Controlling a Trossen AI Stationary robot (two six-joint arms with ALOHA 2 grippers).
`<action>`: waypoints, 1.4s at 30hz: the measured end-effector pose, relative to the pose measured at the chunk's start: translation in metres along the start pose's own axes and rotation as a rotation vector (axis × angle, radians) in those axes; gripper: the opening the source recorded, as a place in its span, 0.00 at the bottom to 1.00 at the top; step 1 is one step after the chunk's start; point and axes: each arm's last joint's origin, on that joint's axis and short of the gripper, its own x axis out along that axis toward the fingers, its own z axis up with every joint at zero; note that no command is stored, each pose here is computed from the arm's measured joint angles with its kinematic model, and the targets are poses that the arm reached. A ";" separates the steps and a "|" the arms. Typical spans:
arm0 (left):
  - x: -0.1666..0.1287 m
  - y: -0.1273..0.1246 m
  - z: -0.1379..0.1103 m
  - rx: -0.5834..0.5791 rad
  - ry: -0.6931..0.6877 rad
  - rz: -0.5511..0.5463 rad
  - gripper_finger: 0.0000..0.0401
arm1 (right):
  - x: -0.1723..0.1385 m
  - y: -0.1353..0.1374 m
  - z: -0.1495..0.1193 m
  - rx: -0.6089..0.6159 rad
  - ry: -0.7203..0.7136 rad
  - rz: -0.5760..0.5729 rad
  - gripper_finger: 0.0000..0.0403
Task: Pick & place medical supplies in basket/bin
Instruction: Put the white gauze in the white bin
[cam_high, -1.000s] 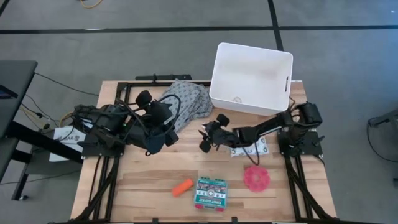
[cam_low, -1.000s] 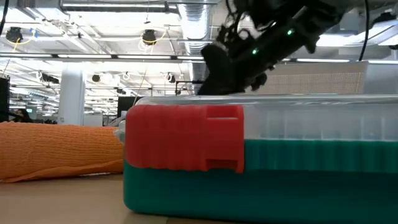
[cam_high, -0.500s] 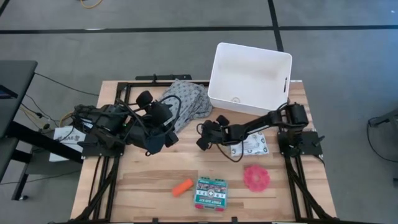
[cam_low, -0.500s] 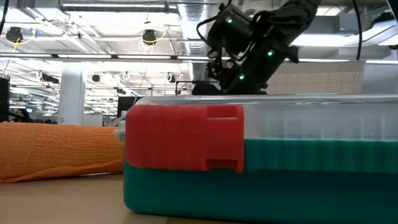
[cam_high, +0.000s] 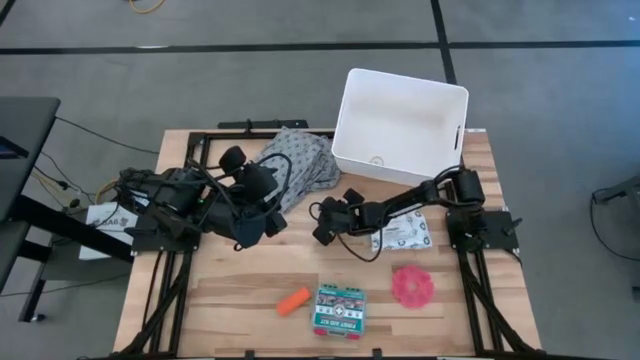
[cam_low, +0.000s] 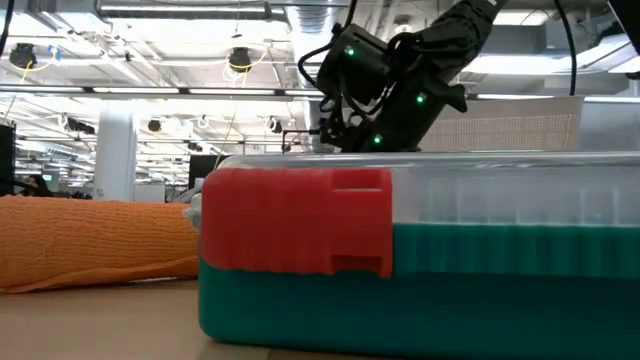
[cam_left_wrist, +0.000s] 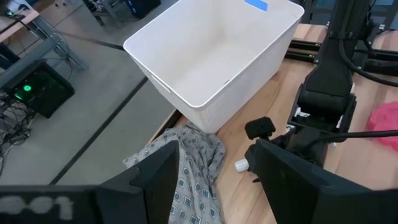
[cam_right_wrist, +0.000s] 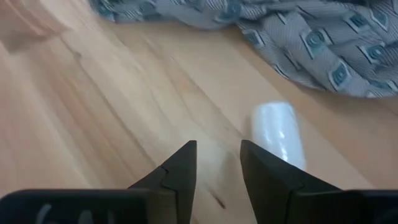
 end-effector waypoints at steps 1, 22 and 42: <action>0.000 0.000 0.000 0.000 0.000 0.000 0.50 | 0.000 -0.001 -0.001 -0.001 0.007 -0.010 0.27; 0.000 0.000 0.000 0.000 0.001 -0.002 0.50 | 0.004 -0.005 0.010 0.052 0.011 0.064 0.23; 0.000 -0.001 -0.001 0.004 0.019 -0.027 0.50 | -0.015 -0.008 0.023 -0.049 0.143 -0.127 0.23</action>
